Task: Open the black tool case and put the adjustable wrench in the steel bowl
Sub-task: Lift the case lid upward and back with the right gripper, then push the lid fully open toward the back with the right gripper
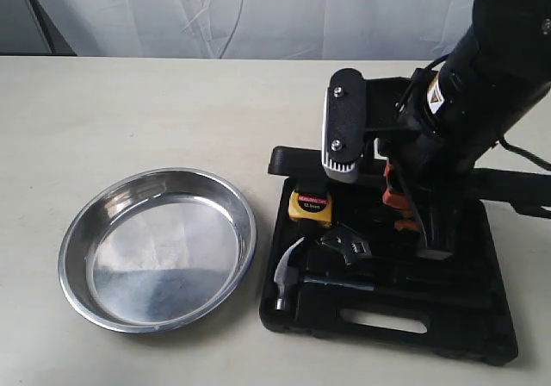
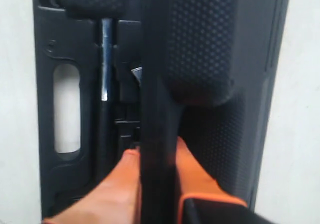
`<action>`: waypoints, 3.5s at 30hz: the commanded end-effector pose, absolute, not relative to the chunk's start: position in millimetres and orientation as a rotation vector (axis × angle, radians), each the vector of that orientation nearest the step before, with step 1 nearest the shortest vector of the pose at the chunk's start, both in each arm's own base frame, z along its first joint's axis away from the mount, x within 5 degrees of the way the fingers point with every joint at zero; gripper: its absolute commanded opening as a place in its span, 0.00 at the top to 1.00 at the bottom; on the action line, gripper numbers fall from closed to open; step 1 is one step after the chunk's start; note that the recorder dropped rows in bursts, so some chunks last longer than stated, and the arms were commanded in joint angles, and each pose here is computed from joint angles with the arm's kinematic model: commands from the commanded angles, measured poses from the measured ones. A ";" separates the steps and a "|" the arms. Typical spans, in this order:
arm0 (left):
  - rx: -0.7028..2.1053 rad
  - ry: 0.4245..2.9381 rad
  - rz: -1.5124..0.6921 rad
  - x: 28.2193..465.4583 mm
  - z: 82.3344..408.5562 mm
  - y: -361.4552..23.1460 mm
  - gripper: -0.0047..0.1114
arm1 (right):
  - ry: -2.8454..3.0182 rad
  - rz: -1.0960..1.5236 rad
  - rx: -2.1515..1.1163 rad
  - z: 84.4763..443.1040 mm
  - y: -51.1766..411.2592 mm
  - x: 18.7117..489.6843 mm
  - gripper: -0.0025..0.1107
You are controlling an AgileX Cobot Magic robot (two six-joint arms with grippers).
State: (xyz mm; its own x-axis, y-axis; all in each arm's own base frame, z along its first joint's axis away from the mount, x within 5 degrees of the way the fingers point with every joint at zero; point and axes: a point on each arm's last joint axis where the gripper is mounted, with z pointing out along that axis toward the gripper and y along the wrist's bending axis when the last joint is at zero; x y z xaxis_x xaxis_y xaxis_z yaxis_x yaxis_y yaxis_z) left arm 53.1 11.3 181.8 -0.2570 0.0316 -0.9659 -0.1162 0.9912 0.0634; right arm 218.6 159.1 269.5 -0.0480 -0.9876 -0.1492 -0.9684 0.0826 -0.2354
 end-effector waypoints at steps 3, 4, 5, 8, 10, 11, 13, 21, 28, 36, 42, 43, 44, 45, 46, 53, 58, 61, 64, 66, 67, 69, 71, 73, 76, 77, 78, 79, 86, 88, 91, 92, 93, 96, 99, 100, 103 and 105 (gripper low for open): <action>-0.061 1.808 0.142 53.1 184.0 11.2 0.96 | 1.890 -0.310 -1.903 281.8 159.1 236.5 0.99; -0.061 1.808 0.142 53.1 184.0 11.2 0.96 | 1.867 -0.339 -1.906 282.7 158.7 238.3 0.99; -0.061 1.808 0.142 53.1 184.0 11.2 0.96 | 1.849 -0.360 -1.907 283.5 158.5 239.7 0.99; -0.061 1.808 0.142 53.1 184.0 11.2 0.96 | 1.783 -0.437 -1.914 286.2 157.5 244.4 0.99; -0.061 1.808 0.142 53.1 184.0 11.2 0.96 | 1.753 -0.469 -1.899 288.1 157.8 247.2 0.99; -0.061 1.808 0.142 53.1 184.0 11.2 0.96 | 1.736 -0.487 -1.885 289.4 158.1 249.0 0.99; -0.061 1.808 0.142 53.1 184.0 11.2 0.96 | 1.696 -0.514 -1.856 292.2 159.4 252.3 0.99; -0.061 1.808 0.142 53.1 184.0 11.2 0.96 | 1.561 -0.553 -1.758 281.4 165.3 284.3 0.99; -0.061 1.808 0.142 53.1 184.0 11.2 0.96 | 1.580 -0.529 -1.714 257.3 159.7 311.1 0.99; -0.061 1.808 0.142 53.1 184.0 11.2 0.96 | 1.456 -0.558 -1.712 262.9 163.6 315.4 0.99; -0.061 1.808 0.142 53.1 184.0 11.2 0.96 | 1.539 -0.581 -1.747 257.9 157.5 313.4 0.99; -0.061 1.808 0.142 53.1 184.0 11.2 0.96 | 1.573 -0.590 -1.761 256.0 155.0 312.4 0.99; -0.061 1.808 0.142 53.1 184.0 11.2 0.96 | 1.598 -0.598 -1.777 254.4 153.5 311.1 0.99; -0.061 1.808 0.142 53.1 184.0 11.2 0.96 | 1.631 -0.609 -1.793 252.6 150.9 310.0 0.99; -0.061 1.808 0.142 53.1 184.0 11.2 0.96 | 1.667 -0.609 -1.802 251.5 149.3 307.9 0.99; -0.061 1.808 0.142 53.1 184.0 11.2 0.96 | 1.691 -0.566 -1.763 269.2 146.6 284.2 0.99; -0.061 1.808 0.142 53.1 184.0 11.2 0.96 | 1.657 -0.551 -1.782 286.2 151.8 257.0 0.99; -0.061 1.808 0.142 53.1 184.0 11.2 0.96 | 1.701 -0.513 -1.813 290.9 153.2 237.5 0.99; -0.061 1.808 0.142 53.1 184.0 11.2 0.96 | 1.727 -0.504 -1.861 290.8 152.8 222.8 0.99; -0.061 1.808 0.142 53.1 184.0 11.2 0.96 | 1.747 -0.519 -1.892 291.9 151.1 216.6 0.99; -0.061 1.808 0.142 53.1 184.0 11.2 0.96 | 1.755 -0.523 -1.899 293.4 149.9 213.8 0.99; -0.061 1.808 0.142 53.1 184.0 11.2 0.96 | 1.759 -0.529 -1.892 297.2 147.1 211.6 0.99; -0.061 1.808 0.142 53.1 184.0 11.2 0.96 | 1.733 -0.564 -1.886 302.1 144.1 210.8 0.99; -0.061 1.808 0.142 53.1 184.0 11.2 0.96 | 1.702 -0.602 -1.882 306.7 141.8 211.0 0.99; -0.061 1.808 0.142 53.1 184.0 11.2 0.96 | 1.651 -0.644 -1.893 310.6 140.3 211.6 0.99; -0.061 1.808 0.142 53.1 184.0 11.2 0.96 | 1.621 -0.646 -1.910 310.2 142.1 212.6 0.99; -0.061 1.808 0.142 53.1 184.0 11.2 0.96 | 1.603 -0.641 -1.904 310.7 143.6 213.3 0.99; -0.061 1.808 0.142 53.1 184.0 11.2 0.96 | 1.572 -0.630 -1.887 312.3 146.2 214.5 0.99; -0.061 1.808 0.142 53.1 184.0 11.2 0.96 | 1.444 -0.715 -1.882 318.8 148.4 220.1 0.99; -0.061 1.808 0.142 53.1 184.0 11.2 0.96 | 1.444 -0.715 -1.882 318.8 148.4 220.1 0.99; -0.061 1.808 0.142 53.1 184.0 11.2 0.96 | 1.449 -0.703 -1.883 317.0 149.9 220.8 0.99; -0.061 1.808 0.142 53.1 184.0 11.2 0.96 | 1.460 -0.681 -1.871 315.7 151.6 221.3 0.99; -0.061 1.808 0.142 53.1 184.0 11.2 0.96 | 1.470 -0.669 -1.864 314.2 152.9 222.2 0.99; -0.061 1.808 0.142 53.1 184.0 11.2 0.96 | 1.489 -0.632 -1.851 308.7 157.8 225.3 0.99; -0.061 1.808 0.142 53.1 184.0 11.2 0.96 | 1.504 -0.605 -1.861 302.0 162.2 228.2 0.99; -0.061 1.808 0.142 53.1 184.0 11.2 0.96 | 1.508 -0.601 -1.862 300.7 163.0 228.8 0.99; -0.061 1.808 0.142 53.1 184.0 11.2 0.96 | 1.523 -0.595 -1.879 294.5 165.6 231.5 0.98; -0.061 1.808 0.142 53.1 184.0 11.2 0.96 | 1.533 -0.588 -1.879 291.4 167.1 233.1 0.98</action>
